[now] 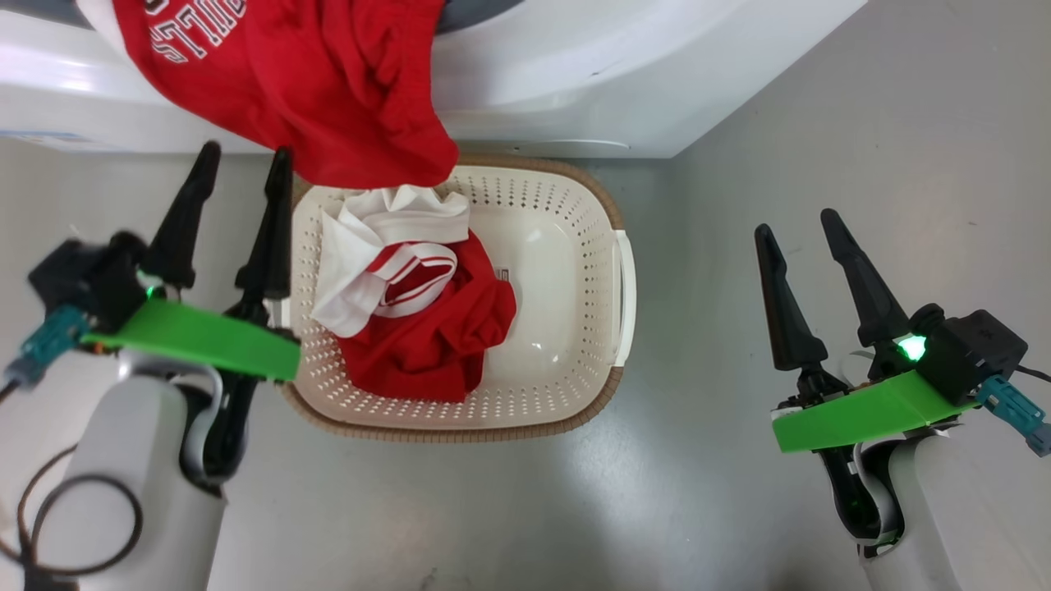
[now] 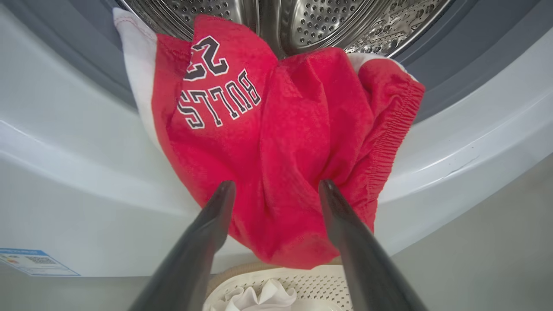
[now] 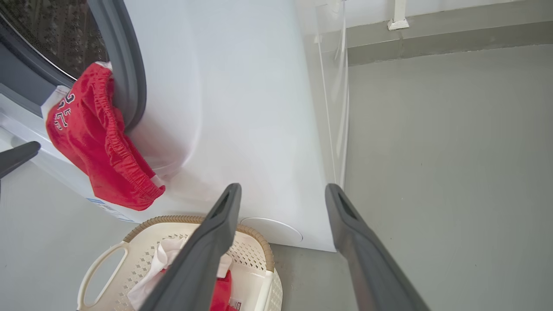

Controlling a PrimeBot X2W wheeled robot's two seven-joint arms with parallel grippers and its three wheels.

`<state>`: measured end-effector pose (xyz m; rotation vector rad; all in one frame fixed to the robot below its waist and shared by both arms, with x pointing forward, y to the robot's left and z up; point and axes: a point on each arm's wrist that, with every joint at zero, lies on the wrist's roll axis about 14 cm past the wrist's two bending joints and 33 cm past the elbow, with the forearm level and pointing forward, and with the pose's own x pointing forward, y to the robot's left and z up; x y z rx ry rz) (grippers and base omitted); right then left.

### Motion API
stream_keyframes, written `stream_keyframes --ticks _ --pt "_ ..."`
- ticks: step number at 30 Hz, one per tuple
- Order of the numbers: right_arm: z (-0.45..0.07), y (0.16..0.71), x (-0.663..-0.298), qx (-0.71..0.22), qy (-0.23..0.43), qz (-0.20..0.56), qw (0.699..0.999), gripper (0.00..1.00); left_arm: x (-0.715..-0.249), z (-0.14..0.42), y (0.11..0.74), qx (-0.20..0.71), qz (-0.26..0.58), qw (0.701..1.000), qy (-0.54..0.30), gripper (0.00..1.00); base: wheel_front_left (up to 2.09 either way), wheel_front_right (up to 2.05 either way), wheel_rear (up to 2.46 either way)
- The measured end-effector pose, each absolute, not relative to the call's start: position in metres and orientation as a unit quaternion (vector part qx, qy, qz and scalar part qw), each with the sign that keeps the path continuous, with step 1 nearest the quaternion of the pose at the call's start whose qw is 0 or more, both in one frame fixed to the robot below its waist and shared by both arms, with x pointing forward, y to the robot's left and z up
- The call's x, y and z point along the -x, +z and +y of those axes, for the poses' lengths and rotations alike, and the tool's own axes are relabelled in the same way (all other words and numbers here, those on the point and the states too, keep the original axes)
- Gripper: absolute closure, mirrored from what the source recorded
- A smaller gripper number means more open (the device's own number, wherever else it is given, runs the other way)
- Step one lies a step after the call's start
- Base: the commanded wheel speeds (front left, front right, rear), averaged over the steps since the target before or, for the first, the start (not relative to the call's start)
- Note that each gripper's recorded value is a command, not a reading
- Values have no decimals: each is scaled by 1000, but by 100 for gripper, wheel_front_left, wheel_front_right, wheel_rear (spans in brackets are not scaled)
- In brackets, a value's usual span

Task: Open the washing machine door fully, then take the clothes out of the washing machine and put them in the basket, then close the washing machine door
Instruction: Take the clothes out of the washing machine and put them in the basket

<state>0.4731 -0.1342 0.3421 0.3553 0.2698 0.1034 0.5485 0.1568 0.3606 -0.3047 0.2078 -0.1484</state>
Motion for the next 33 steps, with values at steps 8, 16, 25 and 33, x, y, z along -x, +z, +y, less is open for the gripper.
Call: stream_keyframes --ticks 8,16,25,33 --pt "-133 349 -470 -176 53 129 974 0 -517 178 361 136 107 984 -47 0 0 0 0" --pt "-137 353 -468 -174 48 126 975 0 -487 191 361 139 111 984 -23 0 0 0 0" --pt "-139 352 -469 -171 47 126 976 0 -487 188 370 141 97 985 -24 0 0 0 0" --pt "-135 350 -470 -174 51 128 975 0 -523 179 396 125 58 988 -62 0 0 0 0"
